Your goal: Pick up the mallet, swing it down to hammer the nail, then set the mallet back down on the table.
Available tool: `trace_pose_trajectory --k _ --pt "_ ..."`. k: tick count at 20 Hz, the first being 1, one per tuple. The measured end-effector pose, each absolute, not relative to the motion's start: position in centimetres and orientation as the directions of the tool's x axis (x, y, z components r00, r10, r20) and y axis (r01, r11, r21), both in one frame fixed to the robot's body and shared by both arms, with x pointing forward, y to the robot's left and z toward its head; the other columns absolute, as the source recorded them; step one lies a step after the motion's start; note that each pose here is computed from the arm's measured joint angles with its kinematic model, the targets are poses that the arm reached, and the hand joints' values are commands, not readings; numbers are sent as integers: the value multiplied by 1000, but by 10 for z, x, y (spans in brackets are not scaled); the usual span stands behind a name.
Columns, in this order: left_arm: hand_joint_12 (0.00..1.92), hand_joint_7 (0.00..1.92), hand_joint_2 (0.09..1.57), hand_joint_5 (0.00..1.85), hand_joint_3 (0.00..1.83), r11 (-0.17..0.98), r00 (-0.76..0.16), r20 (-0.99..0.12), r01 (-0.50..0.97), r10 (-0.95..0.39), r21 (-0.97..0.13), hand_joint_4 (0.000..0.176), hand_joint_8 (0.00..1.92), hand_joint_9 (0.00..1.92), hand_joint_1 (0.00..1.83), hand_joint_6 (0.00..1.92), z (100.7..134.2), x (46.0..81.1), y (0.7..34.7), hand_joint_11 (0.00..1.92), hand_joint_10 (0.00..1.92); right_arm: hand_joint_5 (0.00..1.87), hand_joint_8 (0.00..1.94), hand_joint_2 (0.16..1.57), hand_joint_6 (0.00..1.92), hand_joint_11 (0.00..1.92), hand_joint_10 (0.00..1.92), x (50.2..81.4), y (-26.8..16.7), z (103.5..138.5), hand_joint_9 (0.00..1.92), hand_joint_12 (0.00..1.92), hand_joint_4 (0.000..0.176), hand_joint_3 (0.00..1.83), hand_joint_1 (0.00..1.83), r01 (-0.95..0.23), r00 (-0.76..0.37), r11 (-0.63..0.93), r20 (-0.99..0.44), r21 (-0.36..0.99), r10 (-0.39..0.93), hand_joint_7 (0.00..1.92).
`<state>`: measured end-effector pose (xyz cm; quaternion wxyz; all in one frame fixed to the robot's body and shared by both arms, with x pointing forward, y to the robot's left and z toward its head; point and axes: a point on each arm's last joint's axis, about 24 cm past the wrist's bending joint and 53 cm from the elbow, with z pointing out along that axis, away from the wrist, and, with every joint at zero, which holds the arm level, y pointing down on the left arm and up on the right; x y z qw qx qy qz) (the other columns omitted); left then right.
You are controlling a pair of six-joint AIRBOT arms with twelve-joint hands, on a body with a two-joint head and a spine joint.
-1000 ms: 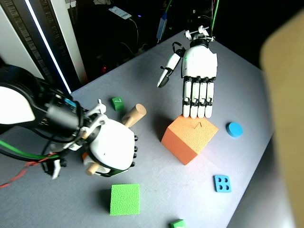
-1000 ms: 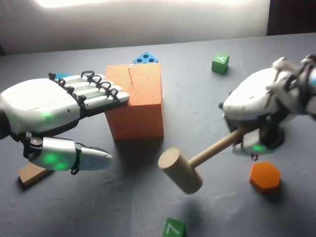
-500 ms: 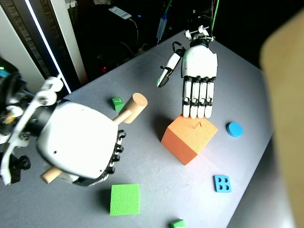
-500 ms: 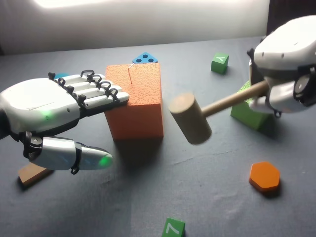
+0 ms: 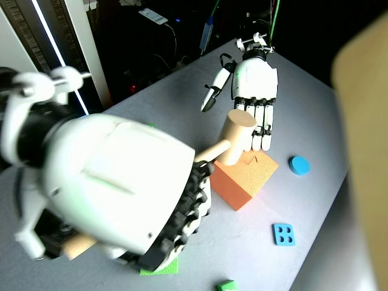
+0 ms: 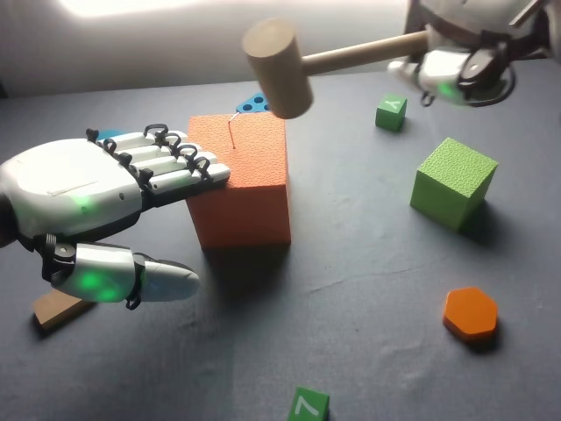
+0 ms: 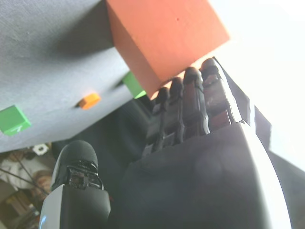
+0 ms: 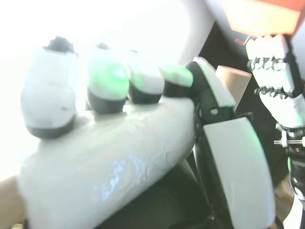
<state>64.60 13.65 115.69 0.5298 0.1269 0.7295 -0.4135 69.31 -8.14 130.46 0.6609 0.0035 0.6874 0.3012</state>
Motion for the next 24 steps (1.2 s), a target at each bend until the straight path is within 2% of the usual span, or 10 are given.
trace_pose_trajectory --k 3,7,14,17,21,24 --pt "16 87 1195 99 0 626 -406 -878 623 -254 -469 0 13 65 0 11 1157 646 137 33 12 1170 1941 1503 1921 1748 1921 697 -81 1303 1587 1921 0 0 694 -349 -132 795 -865 497 483 1450" --pt "12 74 1190 75 0 626 -407 -878 623 -253 -469 0 4 56 0 0 1157 646 137 19 4 1171 1941 1515 1921 1751 1921 704 -65 1294 1590 1921 1 2 673 -333 -120 804 -868 493 482 1451" --pt "48 143 1188 158 0 621 -404 -878 627 -257 -470 0 6 117 0 8 1158 646 136 75 5 1159 1941 1503 1921 1738 1921 715 -55 1291 1580 1921 26 1 673 -327 -95 801 -861 501 500 1442" --pt "49 140 1193 147 1 620 -403 -878 627 -259 -471 0 7 120 0 3 1159 646 136 69 7 1170 1941 1513 1921 1742 1921 714 -46 1291 1585 1921 39 4 638 -343 -100 797 -863 497 496 1452" --pt "50 137 1185 144 0 620 -402 -879 629 -258 -469 0 5 113 0 2 1159 645 136 68 3 1171 1941 1507 1921 1731 1921 713 -41 1291 1575 1921 44 0 658 -351 -109 790 -860 503 499 1440" --pt "45 132 1181 137 0 621 -400 -880 629 -257 -467 0 0 99 0 0 1159 646 136 47 0 1187 1941 1505 1921 1745 1921 713 -37 1296 1577 1921 58 3 656 -367 -92 786 -860 497 501 1446"
